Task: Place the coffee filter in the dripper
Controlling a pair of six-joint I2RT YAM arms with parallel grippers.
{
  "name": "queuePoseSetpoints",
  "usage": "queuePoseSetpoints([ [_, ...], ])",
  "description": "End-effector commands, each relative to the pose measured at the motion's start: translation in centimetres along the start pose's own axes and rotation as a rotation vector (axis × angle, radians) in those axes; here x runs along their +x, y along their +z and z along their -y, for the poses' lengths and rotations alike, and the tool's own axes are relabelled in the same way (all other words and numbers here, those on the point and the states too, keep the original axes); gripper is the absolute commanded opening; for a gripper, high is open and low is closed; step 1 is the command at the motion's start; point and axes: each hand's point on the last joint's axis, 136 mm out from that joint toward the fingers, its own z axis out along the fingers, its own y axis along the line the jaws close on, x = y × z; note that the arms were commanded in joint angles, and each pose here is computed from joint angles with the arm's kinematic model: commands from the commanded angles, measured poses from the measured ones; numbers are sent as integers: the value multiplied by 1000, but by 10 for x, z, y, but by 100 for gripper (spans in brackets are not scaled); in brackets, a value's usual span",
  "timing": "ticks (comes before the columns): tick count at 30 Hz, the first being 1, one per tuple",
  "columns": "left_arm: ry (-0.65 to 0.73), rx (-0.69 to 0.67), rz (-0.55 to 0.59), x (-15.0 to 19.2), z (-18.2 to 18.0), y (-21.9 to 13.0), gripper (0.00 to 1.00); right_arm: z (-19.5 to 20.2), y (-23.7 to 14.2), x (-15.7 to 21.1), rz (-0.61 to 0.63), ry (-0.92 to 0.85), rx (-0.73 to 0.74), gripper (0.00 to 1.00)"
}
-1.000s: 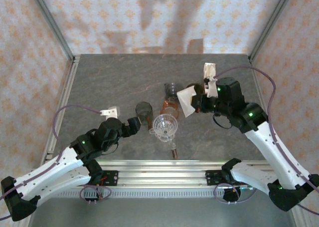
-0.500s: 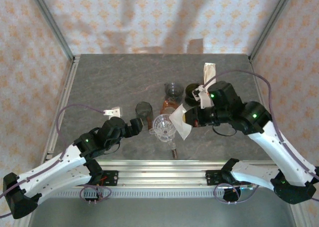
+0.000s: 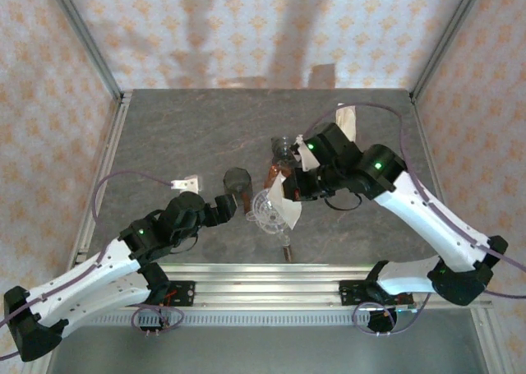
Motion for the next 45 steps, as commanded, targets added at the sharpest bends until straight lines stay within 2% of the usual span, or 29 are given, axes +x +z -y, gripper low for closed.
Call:
queuePoseSetpoints([
  [1, -21, 29, 23, -10, 6, -7, 99, -3, 3, -4, -7, -8, 38, 0],
  [6, -25, 47, 25, -9, 8, -9, 99, -9, 21, -10, -36, -22, 54, 0],
  [28, -49, 78, 20, -9, 13, -9, 100, 14, 85, -11, -81, -23, 106, 0],
  [36, -53, 83, 22, -10, 15, -10, 100, 19, 99, -9, -78, -18, 101, 5],
  [39, -53, 87, 19, -10, 16, -11, 99, 18, 103, -10, -75, -17, 89, 11],
  [45, -53, 94, 22, -12, 18, -14, 100, 9, 98, -15, -38, -29, 59, 33],
])
